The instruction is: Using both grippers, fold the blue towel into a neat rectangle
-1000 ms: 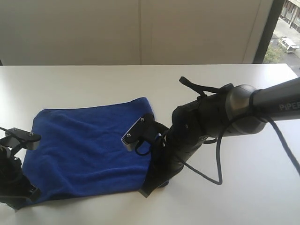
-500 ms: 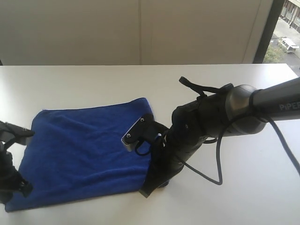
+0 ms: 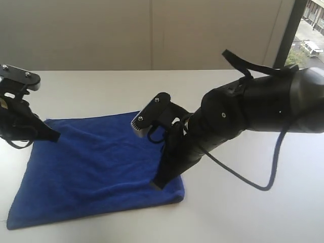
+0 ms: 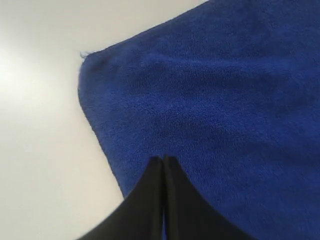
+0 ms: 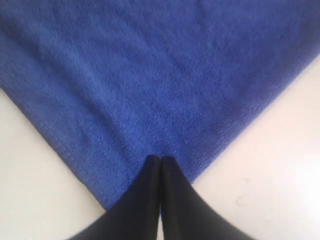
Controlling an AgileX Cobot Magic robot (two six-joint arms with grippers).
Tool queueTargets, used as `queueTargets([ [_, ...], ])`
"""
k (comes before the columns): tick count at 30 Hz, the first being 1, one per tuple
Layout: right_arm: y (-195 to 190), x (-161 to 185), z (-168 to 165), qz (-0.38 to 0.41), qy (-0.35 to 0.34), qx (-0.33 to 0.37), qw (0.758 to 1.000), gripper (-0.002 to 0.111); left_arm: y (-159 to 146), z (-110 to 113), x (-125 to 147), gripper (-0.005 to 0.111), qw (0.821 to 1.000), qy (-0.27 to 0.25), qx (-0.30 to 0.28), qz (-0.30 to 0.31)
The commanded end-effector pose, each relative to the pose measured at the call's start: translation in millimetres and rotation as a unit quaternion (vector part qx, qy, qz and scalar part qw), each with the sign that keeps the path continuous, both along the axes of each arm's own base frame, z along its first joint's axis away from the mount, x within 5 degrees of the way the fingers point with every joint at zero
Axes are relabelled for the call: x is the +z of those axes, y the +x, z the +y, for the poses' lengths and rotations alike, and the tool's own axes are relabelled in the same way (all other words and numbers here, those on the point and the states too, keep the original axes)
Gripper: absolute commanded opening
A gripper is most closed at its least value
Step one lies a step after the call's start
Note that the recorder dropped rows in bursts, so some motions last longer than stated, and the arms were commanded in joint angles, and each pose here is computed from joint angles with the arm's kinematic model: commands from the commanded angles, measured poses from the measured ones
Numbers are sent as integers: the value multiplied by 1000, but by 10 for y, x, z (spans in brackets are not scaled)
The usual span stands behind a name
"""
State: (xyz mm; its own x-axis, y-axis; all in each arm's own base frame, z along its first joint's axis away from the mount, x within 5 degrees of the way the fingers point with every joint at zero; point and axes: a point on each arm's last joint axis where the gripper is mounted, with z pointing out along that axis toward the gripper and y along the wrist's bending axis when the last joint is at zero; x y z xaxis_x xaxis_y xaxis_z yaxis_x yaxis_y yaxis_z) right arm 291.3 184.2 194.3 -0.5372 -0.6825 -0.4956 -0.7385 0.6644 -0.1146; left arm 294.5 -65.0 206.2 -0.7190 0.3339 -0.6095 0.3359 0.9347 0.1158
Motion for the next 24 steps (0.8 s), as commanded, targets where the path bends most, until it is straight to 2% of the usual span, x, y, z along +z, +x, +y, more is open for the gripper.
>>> queueTargets([
  [1, 5, -32, -31, 0, -14, 5, 1000, 0, 242, -52, -347, 0, 999, 6, 5, 43],
  [9, 54, -524, -3, 62, -54, 8, 997, 0, 555, -127, -633, 0, 999, 16, -12, 44],
  [17, 23, -665, -19, 98, -74, 9, 992, 0, 611, -139, -842, 0, 997, 33, -29, 68],
  [21, 36, -543, -12, 79, -63, 9, 995, 0, 602, -135, -759, 0, 997, 35, -28, 71],
  [24, 57, -329, -2, 36, -38, 7, 999, 0, 585, -128, -500, 0, 998, 32, -25, 58],
])
